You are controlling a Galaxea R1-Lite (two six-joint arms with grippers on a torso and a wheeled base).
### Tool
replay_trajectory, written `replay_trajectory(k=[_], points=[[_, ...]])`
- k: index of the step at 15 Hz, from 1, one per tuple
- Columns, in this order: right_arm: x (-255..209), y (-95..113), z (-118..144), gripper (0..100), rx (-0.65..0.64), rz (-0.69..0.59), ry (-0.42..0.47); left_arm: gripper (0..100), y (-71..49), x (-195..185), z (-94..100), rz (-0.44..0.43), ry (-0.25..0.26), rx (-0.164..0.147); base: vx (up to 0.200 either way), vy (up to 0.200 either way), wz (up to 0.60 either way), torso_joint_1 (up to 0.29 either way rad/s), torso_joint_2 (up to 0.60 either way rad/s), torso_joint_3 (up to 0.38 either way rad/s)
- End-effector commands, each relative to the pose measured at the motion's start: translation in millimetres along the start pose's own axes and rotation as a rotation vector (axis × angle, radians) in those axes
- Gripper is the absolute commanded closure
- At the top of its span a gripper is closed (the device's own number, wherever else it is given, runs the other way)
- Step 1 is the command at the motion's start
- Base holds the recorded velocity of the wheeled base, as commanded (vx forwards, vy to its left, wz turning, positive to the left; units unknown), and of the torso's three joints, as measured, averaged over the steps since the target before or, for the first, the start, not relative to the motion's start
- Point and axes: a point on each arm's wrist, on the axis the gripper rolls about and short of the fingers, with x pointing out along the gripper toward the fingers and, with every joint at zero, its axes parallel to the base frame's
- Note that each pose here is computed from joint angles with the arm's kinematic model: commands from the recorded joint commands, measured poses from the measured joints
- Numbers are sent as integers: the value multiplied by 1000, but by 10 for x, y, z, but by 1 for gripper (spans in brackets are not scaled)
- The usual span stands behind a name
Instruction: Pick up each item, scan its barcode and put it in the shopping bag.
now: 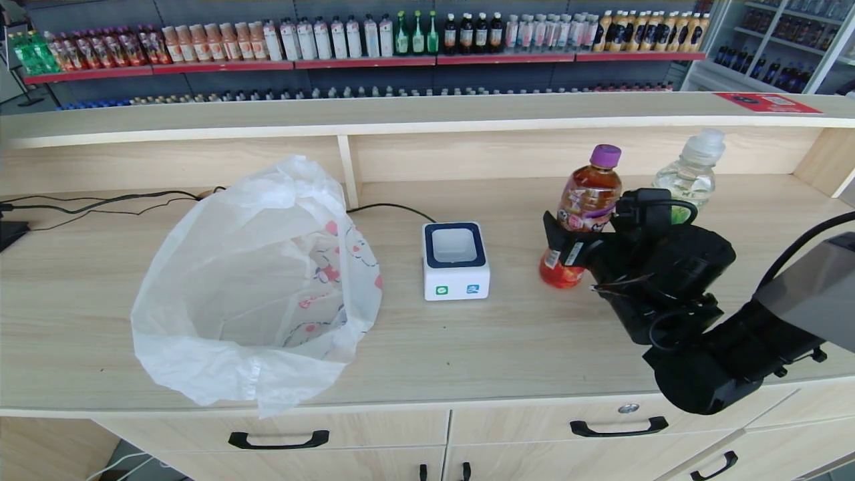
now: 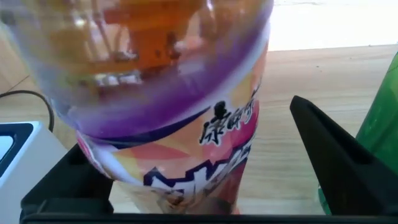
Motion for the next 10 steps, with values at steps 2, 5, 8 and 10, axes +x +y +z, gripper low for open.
replay_trajectory(k=[2,5,8,10], points=[[11,-13,-24,0,-1,-4,3,0,0,0,-1,0,0,0,0,0,0,0,0,0],[24,3,10,100,8,-1,-11,0,0,0,1,0,-1,0,0,0,0,0,0,0],[19,12,35,100,10,2,-17,0,0,0,1,0,-1,0,0,0,0,0,0,0],[6,19,93,100,12,5,-30,0,0,0,-1,0,0,0,0,0,0,0,0,0]])
